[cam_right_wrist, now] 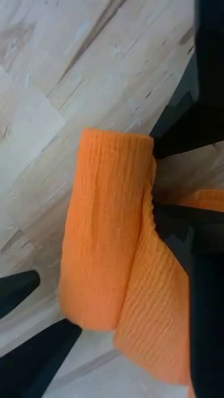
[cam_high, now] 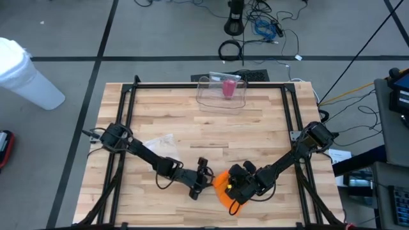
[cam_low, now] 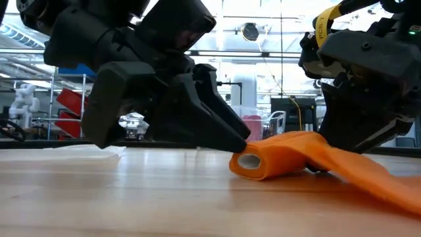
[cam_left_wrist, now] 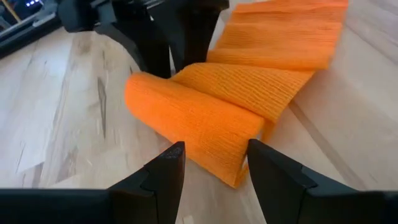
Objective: Roll bandage
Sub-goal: Roll the orange bandage
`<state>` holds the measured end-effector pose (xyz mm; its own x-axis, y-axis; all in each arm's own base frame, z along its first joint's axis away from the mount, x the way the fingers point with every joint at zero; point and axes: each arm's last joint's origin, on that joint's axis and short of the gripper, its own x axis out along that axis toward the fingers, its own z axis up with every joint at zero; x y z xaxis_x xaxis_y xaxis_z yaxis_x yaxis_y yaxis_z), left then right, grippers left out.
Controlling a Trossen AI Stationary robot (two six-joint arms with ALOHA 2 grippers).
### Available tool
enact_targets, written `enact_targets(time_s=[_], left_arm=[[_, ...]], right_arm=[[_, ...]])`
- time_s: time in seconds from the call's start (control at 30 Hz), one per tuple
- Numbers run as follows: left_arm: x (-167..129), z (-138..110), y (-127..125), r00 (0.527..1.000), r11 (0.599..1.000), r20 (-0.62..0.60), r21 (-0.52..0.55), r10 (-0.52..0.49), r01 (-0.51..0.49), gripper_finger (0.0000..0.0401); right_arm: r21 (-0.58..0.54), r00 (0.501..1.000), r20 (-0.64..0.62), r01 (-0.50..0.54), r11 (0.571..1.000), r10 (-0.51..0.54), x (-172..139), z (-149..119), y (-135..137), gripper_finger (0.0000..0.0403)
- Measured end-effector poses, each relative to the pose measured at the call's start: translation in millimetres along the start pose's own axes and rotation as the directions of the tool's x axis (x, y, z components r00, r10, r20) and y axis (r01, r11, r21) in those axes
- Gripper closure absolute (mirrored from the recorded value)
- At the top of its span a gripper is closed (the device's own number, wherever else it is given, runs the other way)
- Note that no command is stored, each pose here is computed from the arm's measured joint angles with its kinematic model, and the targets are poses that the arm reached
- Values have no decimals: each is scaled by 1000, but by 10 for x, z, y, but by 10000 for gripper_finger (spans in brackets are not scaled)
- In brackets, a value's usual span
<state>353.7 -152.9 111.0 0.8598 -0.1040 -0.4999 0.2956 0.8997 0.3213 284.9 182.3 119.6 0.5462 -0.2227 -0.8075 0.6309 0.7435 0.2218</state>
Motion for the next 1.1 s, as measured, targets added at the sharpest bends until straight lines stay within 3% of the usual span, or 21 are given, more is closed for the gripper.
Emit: enact_targets(time_s=[0.17, 0.5, 0.87, 1.1], left_arm=[[82, -54, -28, 1000, 1000, -24, 5, 12, -12, 220], [155, -163, 112, 976, 982, -104, 5, 191, -191, 220], [164, -166, 131, 983, 988, -97, 49, 153, -149, 252], [169, -174, 146, 983, 988, -102, 45, 153, -149, 267]], right_arm=[[12, 1000, 7, 0, 1000, 0, 16, 31, -3, 280], [22, 997, -45, -61, 998, 62, -4, -7, 53, 280], [-3, 986, -125, -112, 994, 111, -55, -49, 89, 280], [-41, 954, -215, -224, 974, 210, -378, -67, 143, 280]])
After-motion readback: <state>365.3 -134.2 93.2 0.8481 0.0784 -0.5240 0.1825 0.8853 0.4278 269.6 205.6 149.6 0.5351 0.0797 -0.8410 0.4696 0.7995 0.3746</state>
